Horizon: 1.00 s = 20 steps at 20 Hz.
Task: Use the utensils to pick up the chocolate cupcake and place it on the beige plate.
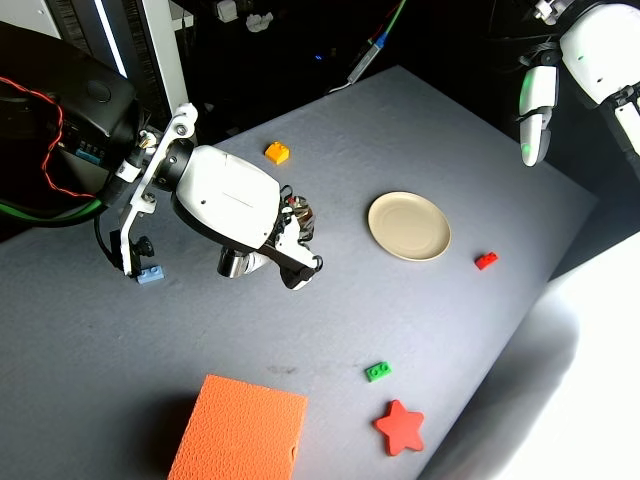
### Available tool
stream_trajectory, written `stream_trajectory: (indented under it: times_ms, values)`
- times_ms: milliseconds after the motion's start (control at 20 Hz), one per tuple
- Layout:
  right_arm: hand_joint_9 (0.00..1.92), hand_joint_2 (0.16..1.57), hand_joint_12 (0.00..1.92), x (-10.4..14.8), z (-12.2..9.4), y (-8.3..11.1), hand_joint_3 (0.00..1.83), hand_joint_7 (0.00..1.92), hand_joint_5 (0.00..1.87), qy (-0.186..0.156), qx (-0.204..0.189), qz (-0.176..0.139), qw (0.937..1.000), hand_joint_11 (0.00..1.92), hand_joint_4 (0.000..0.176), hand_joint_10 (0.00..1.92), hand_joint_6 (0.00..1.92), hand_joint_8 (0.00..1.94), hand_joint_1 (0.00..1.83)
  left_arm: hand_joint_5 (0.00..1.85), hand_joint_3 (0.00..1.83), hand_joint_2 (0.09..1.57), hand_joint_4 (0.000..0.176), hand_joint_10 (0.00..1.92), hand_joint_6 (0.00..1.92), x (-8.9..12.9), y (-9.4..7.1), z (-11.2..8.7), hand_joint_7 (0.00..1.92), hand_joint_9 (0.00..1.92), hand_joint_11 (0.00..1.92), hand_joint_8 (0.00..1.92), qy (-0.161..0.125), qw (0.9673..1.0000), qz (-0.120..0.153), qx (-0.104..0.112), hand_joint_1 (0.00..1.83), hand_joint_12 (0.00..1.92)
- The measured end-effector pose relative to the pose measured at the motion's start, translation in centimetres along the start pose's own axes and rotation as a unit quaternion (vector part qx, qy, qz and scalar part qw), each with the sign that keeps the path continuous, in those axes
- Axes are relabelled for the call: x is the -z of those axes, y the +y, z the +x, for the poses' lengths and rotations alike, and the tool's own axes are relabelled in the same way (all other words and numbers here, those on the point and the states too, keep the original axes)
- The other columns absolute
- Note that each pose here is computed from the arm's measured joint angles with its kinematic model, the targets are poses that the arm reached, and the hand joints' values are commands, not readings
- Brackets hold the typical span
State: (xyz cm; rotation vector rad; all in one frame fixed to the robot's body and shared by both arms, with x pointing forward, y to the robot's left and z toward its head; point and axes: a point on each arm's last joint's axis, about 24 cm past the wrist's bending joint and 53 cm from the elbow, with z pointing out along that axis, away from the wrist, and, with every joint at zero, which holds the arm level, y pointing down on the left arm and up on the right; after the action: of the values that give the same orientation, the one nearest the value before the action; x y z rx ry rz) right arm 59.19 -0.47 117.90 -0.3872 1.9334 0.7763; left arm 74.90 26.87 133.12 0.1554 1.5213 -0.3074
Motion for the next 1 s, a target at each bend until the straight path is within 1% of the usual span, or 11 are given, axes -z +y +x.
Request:
stream_trajectory:
  times_ms: [200, 250, 300, 350, 400, 500, 550, 600, 850, 900, 1000]
  values:
    - [0.68, 1.17, 1.37, 0.0, 0.0, 0.0, 0.01, 0.81, 0.78, 0.0, 0.0, 0.0, 1.0, 0.15, 0.0, 0.25, 0.02, 0.02, 1.03, 0.11, 0.0, 1.13, 0.0, 0.0, 0.0, 0.0, 0.0, 0.0, 0.09, 0.06, 0.0, 0.0, 0.0, 1.0, 0.0, 0.0, 0.0, 0.1]
    - [0.71, 1.2, 1.4, 0.0, -0.1, 0.1, 0.0, 0.86, 0.8, -0.001, 0.0, -0.001, 1.0, 0.18, 0.0, 0.26, 0.99, 0.02, 1.07, 0.1, 0.0, 1.13, 0.0, 0.0, 0.0, 0.0, 0.0, 0.0, 0.07, 0.05, 0.0, 0.0, 0.0, 1.0, 0.0, 0.0, 0.0, 0.08]
    - [0.7, 1.23, 1.41, 0.0, -0.1, 0.1, 0.0, 0.86, 0.75, -0.001, 0.0, -0.002, 1.0, 0.16, 0.0, 0.28, 1.27, 0.02, 1.07, 0.1, 0.0, 1.12, 0.0, 0.0, 0.0, 0.0, 0.0, 0.0, 0.07, 0.05, 0.0, 0.0, 0.0, 1.0, 0.0, 0.0, 0.0, 0.08]
    - [0.71, 1.24, 1.42, 0.0, -0.2, 0.3, 0.0, 0.87, 0.74, -0.002, 0.0, -0.004, 1.0, 0.17, 0.0, 0.28, 1.33, 0.02, 1.08, 0.11, 0.0, 1.12, 0.0, 0.0, 0.0, 0.0, 0.0, 0.0, 0.09, 0.07, 0.0, 0.0, 0.0, 1.0, 0.0, 0.0, 0.0, 0.13]
    - [0.74, 1.23, 1.43, 0.1, -0.2, 0.4, 0.0, 0.91, 0.75, -0.002, 0.001, -0.005, 1.0, 0.2, 0.0, 0.31, 1.31, 0.03, 1.09, 0.1, 0.0, 1.13, 0.0, 0.0, 0.0, 0.0, 0.0, 0.0, 0.09, 0.07, 0.0, 0.0, 0.0, 1.0, 0.0, 0.0, 0.0, 0.11]
    - [0.65, 1.24, 1.45, 0.2, -0.2, 0.6, 0.0, 0.9, 0.74, -0.002, 0.0, -0.008, 1.0, 0.17, 0.0, 0.49, 1.33, 0.01, 1.09, 0.12, 0.0, 1.13, 0.0, 0.0, 0.0, 0.0, 0.0, 0.0, 0.1, 0.08, 0.0, 0.0, 0.0, 1.0, 0.0, 0.0, 0.0, 0.15]
    - [0.68, 1.23, 1.42, 0.2, -0.2, 0.7, 0.0, 0.75, 0.86, -0.002, 0.0, -0.008, 1.0, 0.25, 0.0, 0.55, 1.3, 0.98, 1.18, 0.09, 0.0, 1.14, 0.0, 0.0, 0.0, 0.0, 0.0, 0.0, 0.07, 0.06, 0.0, 0.0, 0.0, 1.0, 0.0, 0.0, 0.0, 0.08]
    - [0.67, 1.23, 1.45, 0.2, -0.3, 0.7, 0.0, 0.71, 0.86, -0.003, 0.0, -0.008, 1.0, 0.25, 0.0, 0.66, 1.33, 1.19, 1.19, 0.07, 0.0, 1.13, 0.0, 0.0, 0.0, 0.0, 0.0, 0.0, 0.05, 0.04, 0.0, 0.0, 0.0, 1.0, 0.0, 0.0, 0.0, 0.04]
    - [0.69, 1.18, 1.42, 0.3, -0.9, 1.0, 0.0, 0.82, 0.91, -0.009, -0.005, -0.013, 0.9999, 0.32, 0.0, 0.96, 1.23, 1.14, 1.2, 0.09, 0.0, 1.13, 0.0, 0.01, 0.01, 0.0, 0.0, 0.0, 0.07, 0.06, 0.02, 0.01, 0.0, 1.0, 0.0, 0.0, 0.0, 0.05]
    - [0.71, 1.17, 1.41, 0.3, -1.2, 1.0, 0.0, 0.89, 0.86, -0.013, 0.0, -0.011, 0.9999, 0.35, 0.0, 1.32, 1.19, 1.12, 1.32, 0.09, 0.0, 1.13, 0.0, 0.0, 0.0, 0.0, 0.0, 0.0, 0.06, 0.05, 0.02, 0.0, 0.0, 1.0, 0.0, 0.0, 0.0, 0.05]
    - [0.73, 1.18, 1.39, 0.4, -1.6, 0.6, 0.0, 0.93, 0.79, -0.018, -0.001, -0.004, 0.9998, 0.38, 0.0, 1.41, 1.14, 1.18, 1.36, 0.1, 0.0, 1.13, 0.0, 0.01, 0.01, 0.0, 0.1, 0.0, 0.08, 0.06, 0.02, 0.01, 0.0, 1.0, -0.001, 0.0, 0.0, 0.06]
